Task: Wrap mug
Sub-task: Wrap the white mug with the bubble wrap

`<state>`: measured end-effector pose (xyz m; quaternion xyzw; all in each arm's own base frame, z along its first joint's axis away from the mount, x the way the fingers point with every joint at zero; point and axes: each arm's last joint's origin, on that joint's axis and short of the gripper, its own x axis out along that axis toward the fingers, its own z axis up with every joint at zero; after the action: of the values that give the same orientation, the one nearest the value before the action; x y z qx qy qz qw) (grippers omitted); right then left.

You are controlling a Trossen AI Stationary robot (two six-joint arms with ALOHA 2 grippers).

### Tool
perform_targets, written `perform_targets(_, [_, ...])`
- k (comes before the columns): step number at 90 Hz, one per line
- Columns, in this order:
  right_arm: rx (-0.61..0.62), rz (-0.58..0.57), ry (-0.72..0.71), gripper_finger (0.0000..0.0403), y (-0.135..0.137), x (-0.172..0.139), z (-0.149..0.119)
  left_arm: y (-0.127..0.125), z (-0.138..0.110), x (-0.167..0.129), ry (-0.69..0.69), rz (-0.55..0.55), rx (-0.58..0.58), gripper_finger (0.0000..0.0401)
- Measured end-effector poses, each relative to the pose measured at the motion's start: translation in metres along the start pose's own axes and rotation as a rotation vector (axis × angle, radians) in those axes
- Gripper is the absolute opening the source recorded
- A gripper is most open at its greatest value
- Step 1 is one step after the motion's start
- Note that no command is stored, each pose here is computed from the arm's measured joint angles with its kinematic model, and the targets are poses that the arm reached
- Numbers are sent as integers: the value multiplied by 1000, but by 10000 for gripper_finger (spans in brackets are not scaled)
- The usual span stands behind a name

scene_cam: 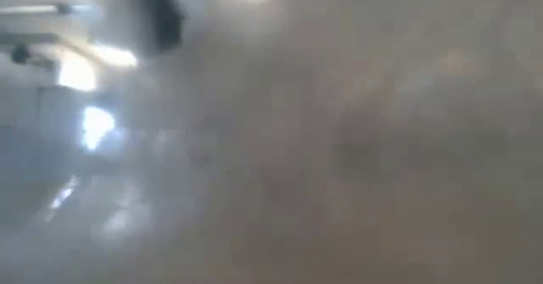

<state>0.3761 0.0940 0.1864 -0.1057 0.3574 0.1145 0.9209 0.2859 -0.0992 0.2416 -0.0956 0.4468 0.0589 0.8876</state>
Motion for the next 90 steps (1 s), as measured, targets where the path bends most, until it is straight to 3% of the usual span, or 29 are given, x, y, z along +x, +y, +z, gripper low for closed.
perform_targets(16, [0,2,3,0,0,0,0,-4,7,3,-60,-33,-7,49])
perform_targets(65, [6,1,1,0,0,0,0,-12,-4,62,28,39,20,48])
perform_targets(90, [1,0,0,0,0,0,0,-10,4,55,-13,13,1,49])
